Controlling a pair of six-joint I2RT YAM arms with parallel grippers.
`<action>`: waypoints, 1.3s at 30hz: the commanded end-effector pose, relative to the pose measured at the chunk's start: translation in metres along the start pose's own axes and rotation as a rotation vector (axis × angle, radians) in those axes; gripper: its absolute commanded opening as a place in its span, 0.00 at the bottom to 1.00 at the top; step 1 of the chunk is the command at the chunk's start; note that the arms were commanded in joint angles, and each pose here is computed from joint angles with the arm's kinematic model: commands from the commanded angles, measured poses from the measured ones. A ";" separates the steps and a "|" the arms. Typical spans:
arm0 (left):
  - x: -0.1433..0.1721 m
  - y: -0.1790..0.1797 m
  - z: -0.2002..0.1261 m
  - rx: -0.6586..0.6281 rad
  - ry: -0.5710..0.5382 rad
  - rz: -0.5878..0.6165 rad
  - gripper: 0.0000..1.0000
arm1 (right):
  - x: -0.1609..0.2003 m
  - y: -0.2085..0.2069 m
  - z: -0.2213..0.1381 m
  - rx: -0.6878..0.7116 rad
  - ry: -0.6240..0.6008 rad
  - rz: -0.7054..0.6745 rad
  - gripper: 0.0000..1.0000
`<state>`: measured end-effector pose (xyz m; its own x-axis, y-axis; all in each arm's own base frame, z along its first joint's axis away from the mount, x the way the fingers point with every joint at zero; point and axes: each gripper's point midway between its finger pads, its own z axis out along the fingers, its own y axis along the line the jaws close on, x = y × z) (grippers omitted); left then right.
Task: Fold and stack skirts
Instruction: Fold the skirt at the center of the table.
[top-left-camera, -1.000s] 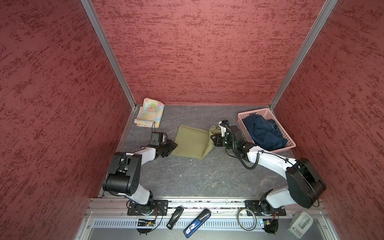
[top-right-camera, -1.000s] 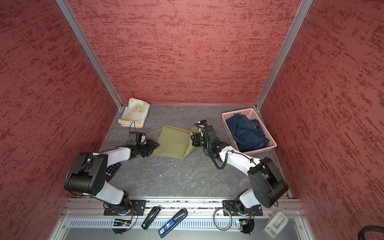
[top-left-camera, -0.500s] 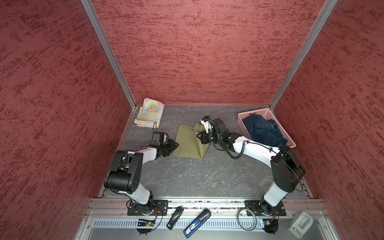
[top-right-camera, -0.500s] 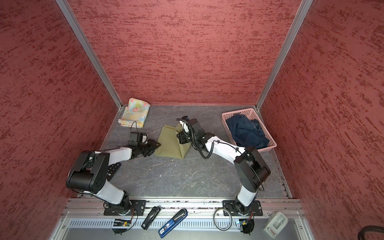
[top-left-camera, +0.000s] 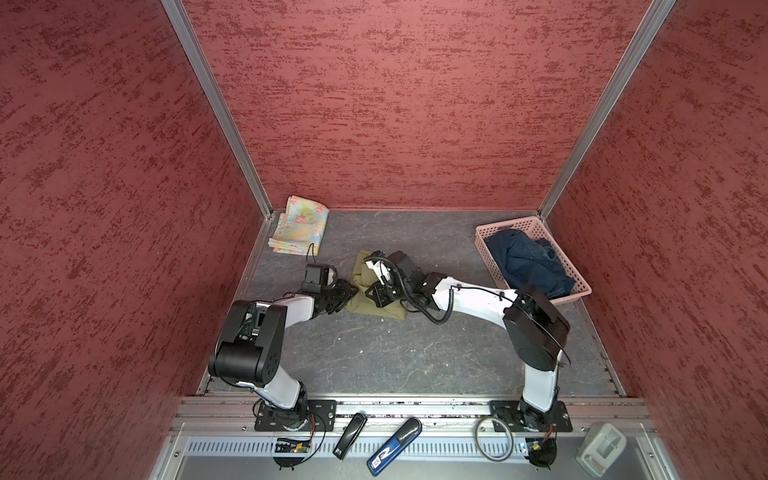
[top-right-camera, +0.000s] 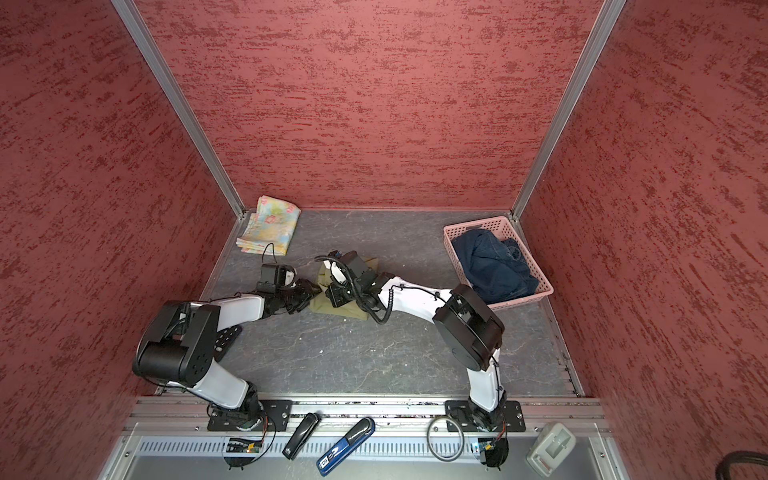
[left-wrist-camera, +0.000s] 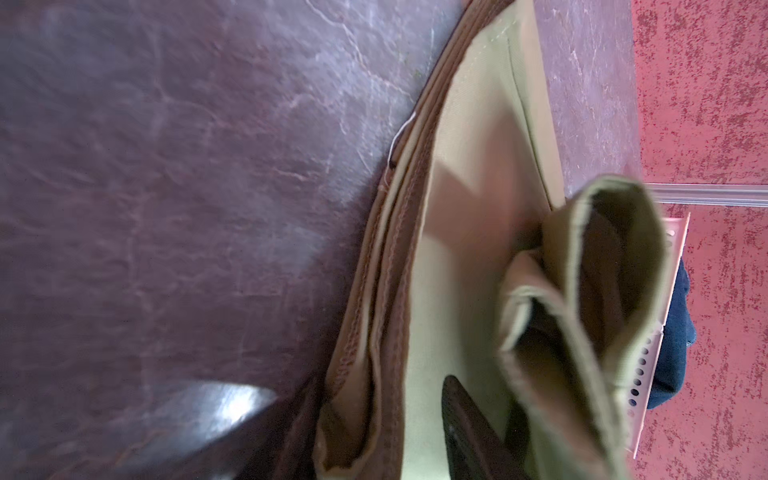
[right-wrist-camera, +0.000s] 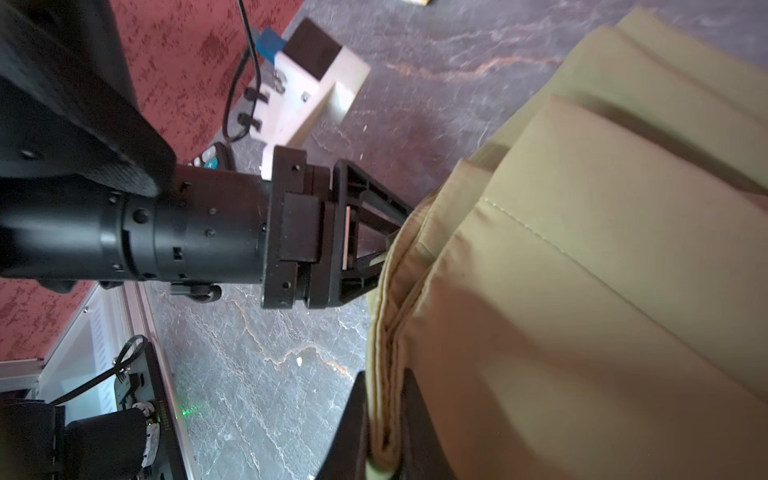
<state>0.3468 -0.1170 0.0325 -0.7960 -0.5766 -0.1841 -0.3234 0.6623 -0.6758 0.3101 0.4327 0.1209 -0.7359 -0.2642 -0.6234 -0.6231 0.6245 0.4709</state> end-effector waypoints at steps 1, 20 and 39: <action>0.016 0.013 0.005 -0.031 0.045 -0.015 0.49 | -0.011 0.010 0.003 -0.033 -0.017 0.004 0.00; 0.018 0.011 0.000 -0.019 0.045 -0.015 0.48 | -0.059 -0.007 -0.010 0.116 -0.210 0.079 0.00; 0.013 0.016 -0.003 -0.027 0.039 -0.032 0.49 | -0.038 0.000 0.021 0.054 -0.135 0.069 0.39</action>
<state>0.3446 -0.1179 0.0326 -0.7983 -0.5761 -0.1752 -0.3174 0.6499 -0.6906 0.3469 0.4532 0.1080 -0.7612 -0.1314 -0.6351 -0.5188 0.7110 0.4747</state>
